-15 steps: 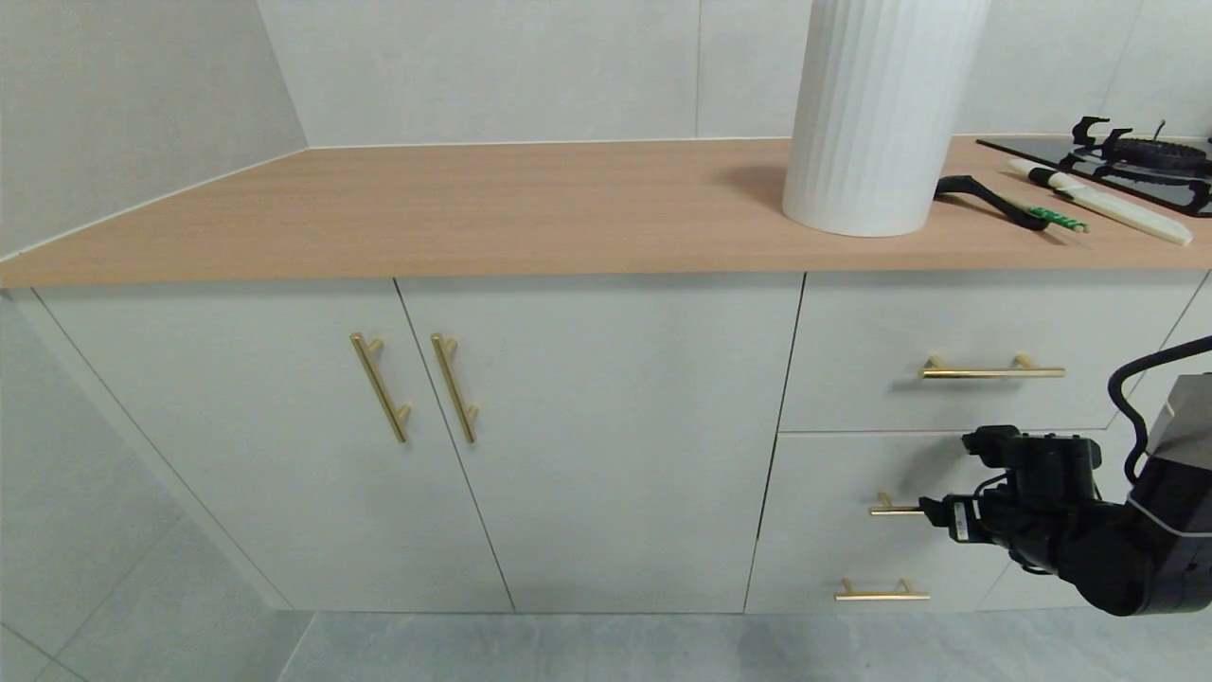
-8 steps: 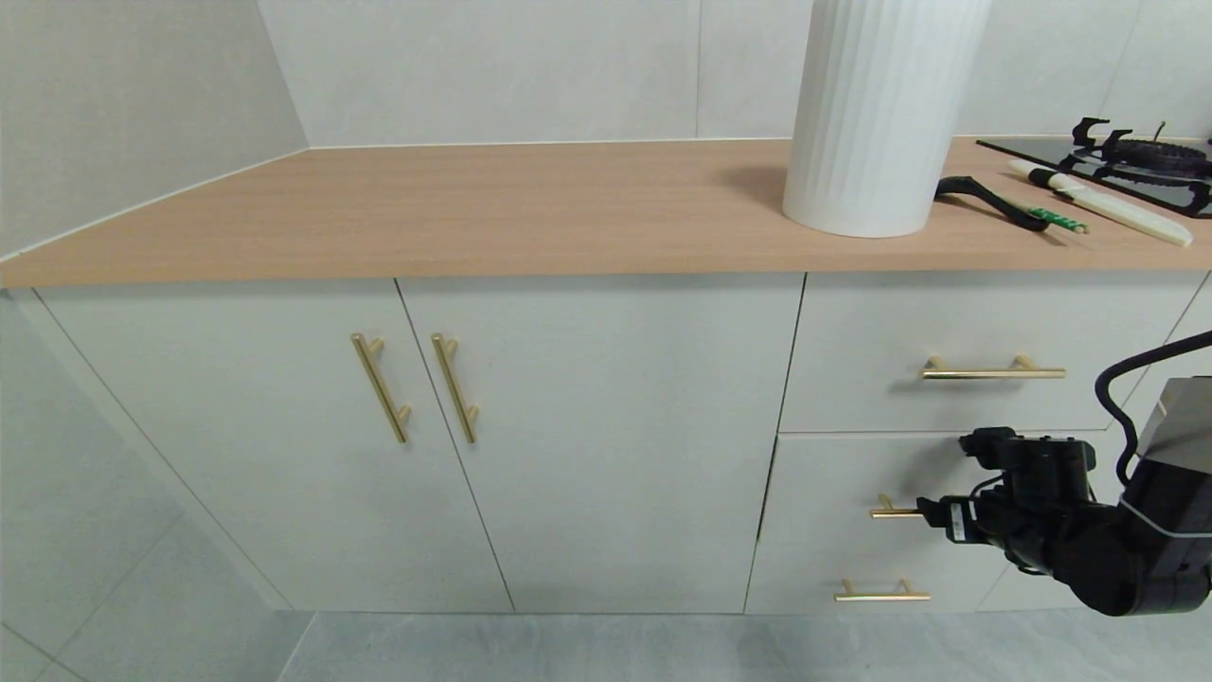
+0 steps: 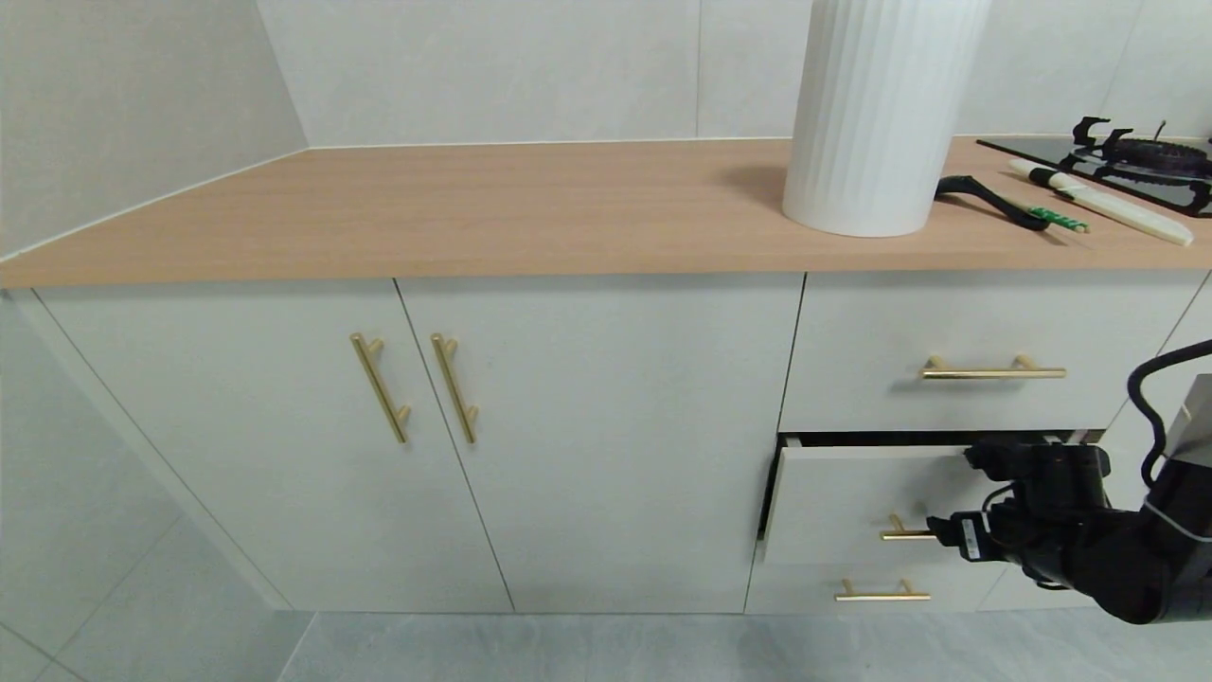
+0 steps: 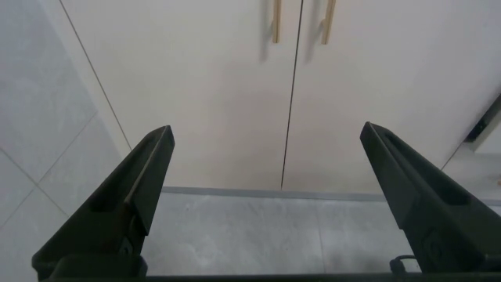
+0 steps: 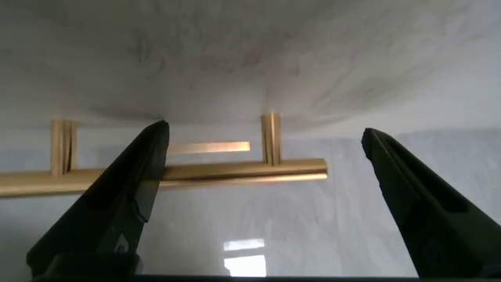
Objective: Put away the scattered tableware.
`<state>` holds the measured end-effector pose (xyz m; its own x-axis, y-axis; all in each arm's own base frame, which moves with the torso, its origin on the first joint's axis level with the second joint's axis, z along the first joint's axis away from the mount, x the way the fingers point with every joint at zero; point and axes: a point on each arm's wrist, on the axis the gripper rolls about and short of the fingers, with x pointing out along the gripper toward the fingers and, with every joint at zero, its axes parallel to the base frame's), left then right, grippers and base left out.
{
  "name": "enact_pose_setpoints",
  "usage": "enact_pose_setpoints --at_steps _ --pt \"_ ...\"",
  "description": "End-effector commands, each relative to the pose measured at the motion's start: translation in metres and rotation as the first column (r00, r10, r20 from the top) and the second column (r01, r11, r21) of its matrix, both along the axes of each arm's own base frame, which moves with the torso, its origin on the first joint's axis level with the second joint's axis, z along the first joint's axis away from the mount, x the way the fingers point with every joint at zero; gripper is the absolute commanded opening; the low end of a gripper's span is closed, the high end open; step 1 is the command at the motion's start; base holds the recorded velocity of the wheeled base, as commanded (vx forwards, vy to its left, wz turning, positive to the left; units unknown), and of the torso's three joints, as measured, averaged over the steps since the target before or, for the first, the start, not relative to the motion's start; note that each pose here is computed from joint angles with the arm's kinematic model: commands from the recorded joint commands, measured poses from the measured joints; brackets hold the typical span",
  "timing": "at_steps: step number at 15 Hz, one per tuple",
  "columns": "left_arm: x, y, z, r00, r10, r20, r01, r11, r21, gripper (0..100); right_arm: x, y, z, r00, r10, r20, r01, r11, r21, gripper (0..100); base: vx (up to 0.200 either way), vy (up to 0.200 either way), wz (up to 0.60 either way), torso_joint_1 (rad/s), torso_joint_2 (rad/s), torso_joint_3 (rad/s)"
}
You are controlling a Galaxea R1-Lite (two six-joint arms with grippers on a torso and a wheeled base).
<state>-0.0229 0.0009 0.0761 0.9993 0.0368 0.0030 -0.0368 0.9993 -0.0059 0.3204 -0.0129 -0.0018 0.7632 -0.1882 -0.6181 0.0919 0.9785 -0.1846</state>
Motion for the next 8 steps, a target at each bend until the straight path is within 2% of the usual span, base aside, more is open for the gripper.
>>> enact_pose_setpoints --at_steps 1,3,4,5,6,8 --pt "0.0 0.0 0.0 1.0 0.0 -0.001 0.0 1.0 0.0 100 -0.024 0.009 0.061 0.997 0.044 0.063 -0.044 0.999 0.011 100 0.0 0.0 0.0 0.0 0.0 0.0" --pt "0.0 0.0 0.0 1.0 0.0 -0.001 0.0 1.0 0.0 100 -0.048 0.016 0.103 0.993 0.091 0.078 -0.094 0.995 0.032 100 0.0 0.0 0.0 0.0 0.0 0.0" --pt "0.0 0.0 0.0 1.0 0.0 -0.001 0.0 1.0 0.0 100 -0.049 0.016 0.104 0.993 0.093 0.078 -0.095 0.995 0.033 100 0.0 0.0 0.0 0.0 0.0 0.0" --pt "0.0 0.0 0.0 1.0 0.0 0.0 0.0 1.0 0.0 100 -0.068 0.024 0.14 0.984 0.128 0.122 -0.133 0.991 0.03 100 0.0 0.0 0.0 0.0 0.0 0.0" --pt "0.0 0.0 0.0 1.0 0.002 -0.001 -0.002 1.0 0.0 100 -0.07 0.03 0.157 0.979 0.152 0.137 -0.158 0.987 0.029 100 0.0 0.0 0.0 0.0 0.0 0.0" --pt "0.0 0.0 0.0 1.0 0.002 -0.001 -0.002 1.0 0.0 100 -0.056 0.036 0.173 0.977 0.169 0.127 -0.174 0.984 0.032 100 0.0 0.0 0.0 0.0 0.0 0.0"
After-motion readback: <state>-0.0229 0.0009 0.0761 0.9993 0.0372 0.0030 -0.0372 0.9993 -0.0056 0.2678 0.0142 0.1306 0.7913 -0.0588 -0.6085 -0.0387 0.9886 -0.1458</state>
